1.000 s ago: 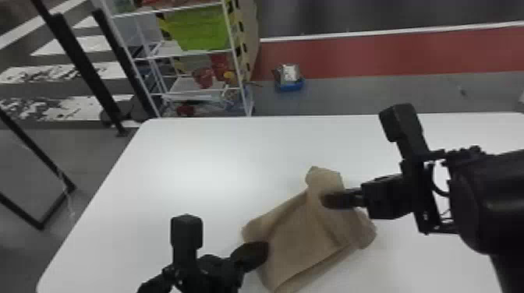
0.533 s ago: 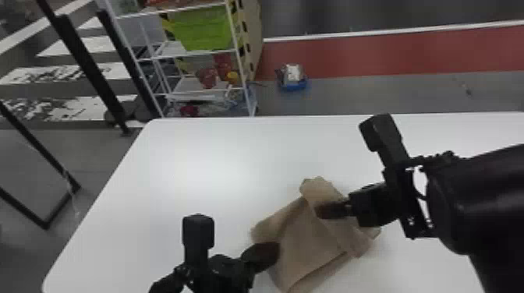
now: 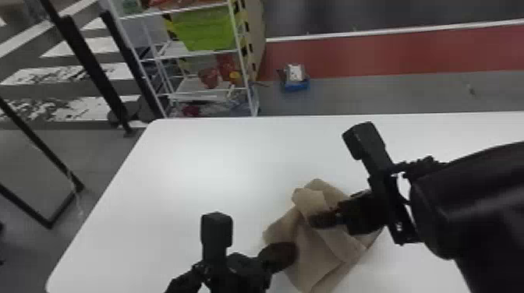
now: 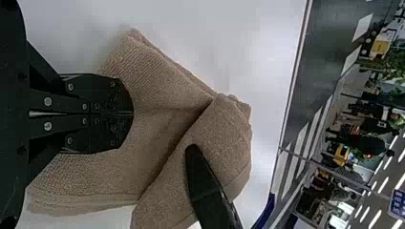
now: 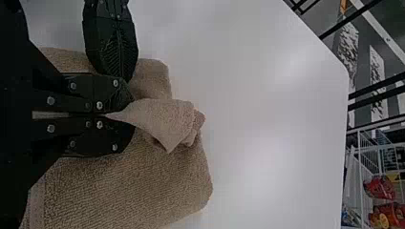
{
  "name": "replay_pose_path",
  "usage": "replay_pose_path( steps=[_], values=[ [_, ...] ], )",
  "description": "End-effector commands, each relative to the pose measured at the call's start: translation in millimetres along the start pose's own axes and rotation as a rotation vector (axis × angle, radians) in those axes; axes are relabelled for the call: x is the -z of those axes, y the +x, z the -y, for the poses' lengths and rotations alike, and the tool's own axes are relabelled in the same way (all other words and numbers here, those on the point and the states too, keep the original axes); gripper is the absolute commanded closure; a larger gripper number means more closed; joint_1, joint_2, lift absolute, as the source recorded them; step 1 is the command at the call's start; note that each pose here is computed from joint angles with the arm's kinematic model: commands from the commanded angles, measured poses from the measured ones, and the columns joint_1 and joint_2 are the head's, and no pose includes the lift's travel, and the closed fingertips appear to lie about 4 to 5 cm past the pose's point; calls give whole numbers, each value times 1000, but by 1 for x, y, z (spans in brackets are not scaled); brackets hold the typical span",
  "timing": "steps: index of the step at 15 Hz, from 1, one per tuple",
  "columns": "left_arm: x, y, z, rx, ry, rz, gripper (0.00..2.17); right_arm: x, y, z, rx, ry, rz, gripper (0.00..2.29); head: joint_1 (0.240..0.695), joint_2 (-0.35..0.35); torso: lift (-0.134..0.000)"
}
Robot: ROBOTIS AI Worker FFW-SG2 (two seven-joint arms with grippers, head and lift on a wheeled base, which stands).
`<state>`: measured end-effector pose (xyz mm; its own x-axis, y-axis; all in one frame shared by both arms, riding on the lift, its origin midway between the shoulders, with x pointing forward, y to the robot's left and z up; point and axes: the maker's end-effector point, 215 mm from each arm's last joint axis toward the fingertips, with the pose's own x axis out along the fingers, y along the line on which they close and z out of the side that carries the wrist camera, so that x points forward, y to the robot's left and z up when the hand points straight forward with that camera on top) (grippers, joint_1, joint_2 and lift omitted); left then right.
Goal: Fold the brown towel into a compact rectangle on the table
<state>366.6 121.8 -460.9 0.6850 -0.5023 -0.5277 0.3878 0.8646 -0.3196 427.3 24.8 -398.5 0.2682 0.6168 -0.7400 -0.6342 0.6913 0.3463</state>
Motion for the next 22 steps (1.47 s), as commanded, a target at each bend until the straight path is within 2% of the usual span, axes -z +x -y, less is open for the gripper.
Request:
replay_pose_path(
  steps=[1,10,11,12,13,14,19,20,22],
  values=[
    [0,4,10,15,1,-1,1825,5,7,1,-1,4,-26,1298,695,210,-124],
    [1,11,25,37,11,-11,1825,14,20,-6,-16,-9,-72,1278,695,195,-124],
    [1,11,25,36,11,-11,1825,19,23,-5,-15,-3,-85,1146,695,193,-124],
    [1,11,25,36,10,-12,1828,21,25,-4,-9,-2,-92,765,695,192,-124],
    [1,11,24,34,10,-12,1828,23,26,-4,-9,-2,-97,289,695,189,-124],
    [2,11,23,35,9,-11,1828,26,27,-5,-14,1,-100,19,695,188,-124],
    [1,9,18,30,0,-8,1835,28,22,-22,-53,8,-67,33,695,205,-124],
    [0,8,15,26,-1,-4,1835,25,16,-22,-46,7,-44,46,695,210,-124],
    [-1,4,10,19,-6,1,1835,18,-1,-27,-90,42,20,46,695,215,-124]
  ],
)
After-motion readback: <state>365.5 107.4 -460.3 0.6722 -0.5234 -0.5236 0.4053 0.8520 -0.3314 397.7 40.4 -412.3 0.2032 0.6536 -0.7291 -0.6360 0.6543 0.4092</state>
